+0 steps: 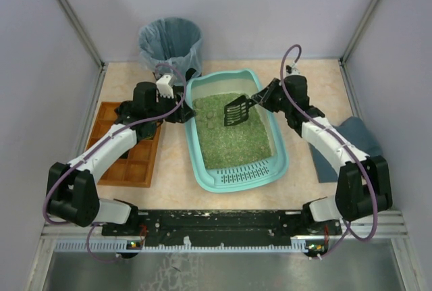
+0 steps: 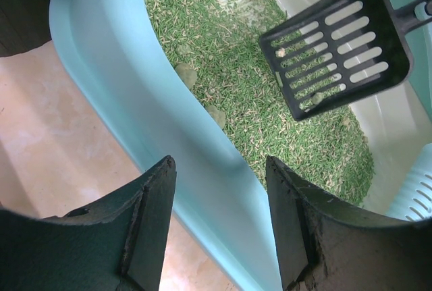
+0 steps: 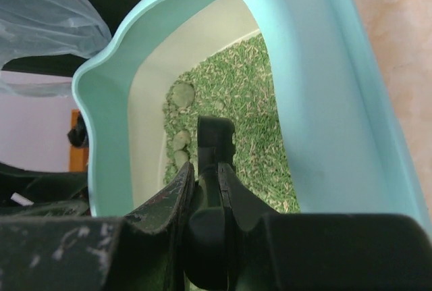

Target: Clean the litter box

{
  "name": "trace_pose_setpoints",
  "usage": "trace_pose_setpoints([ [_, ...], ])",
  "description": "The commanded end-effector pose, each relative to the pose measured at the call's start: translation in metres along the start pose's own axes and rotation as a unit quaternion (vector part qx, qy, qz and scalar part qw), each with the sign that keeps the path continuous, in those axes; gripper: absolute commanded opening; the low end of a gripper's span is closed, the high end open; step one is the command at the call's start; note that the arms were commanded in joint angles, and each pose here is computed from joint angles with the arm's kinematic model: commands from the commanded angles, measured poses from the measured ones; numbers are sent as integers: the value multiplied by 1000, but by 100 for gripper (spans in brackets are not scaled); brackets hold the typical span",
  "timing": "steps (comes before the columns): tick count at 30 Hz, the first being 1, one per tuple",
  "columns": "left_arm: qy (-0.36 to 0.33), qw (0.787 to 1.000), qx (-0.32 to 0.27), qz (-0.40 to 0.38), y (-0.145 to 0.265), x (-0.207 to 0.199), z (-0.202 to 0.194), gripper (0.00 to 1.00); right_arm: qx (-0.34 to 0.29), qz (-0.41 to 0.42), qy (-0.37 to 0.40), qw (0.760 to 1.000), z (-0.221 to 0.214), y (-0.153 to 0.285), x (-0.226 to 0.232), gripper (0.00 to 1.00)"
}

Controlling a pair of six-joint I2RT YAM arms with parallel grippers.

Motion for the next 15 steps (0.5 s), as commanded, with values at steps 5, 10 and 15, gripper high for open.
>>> trace_pose_setpoints([
  [5,-7,1000,-3,-5,-1,-2,6,62,-8,-41,108,993,5,-34,32,0],
  [10,-7,1000,-2,-2,-1,-1,6,62,5,-54,121,991,-3,-52,34,0],
  [15,-7,1000,-2,-4,-1,-2,6,62,5,-85,129,988,-7,-60,32,0],
])
Point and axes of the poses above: each gripper's point midway between its finger pads, its own y axis back along the fingers, its own x axis along the line the jaws close on, z = x × y, the point moved 10 cm from there along y, back along the fingers, and after that the axes turned 11 degrees about -y, right-handed, at the moved point
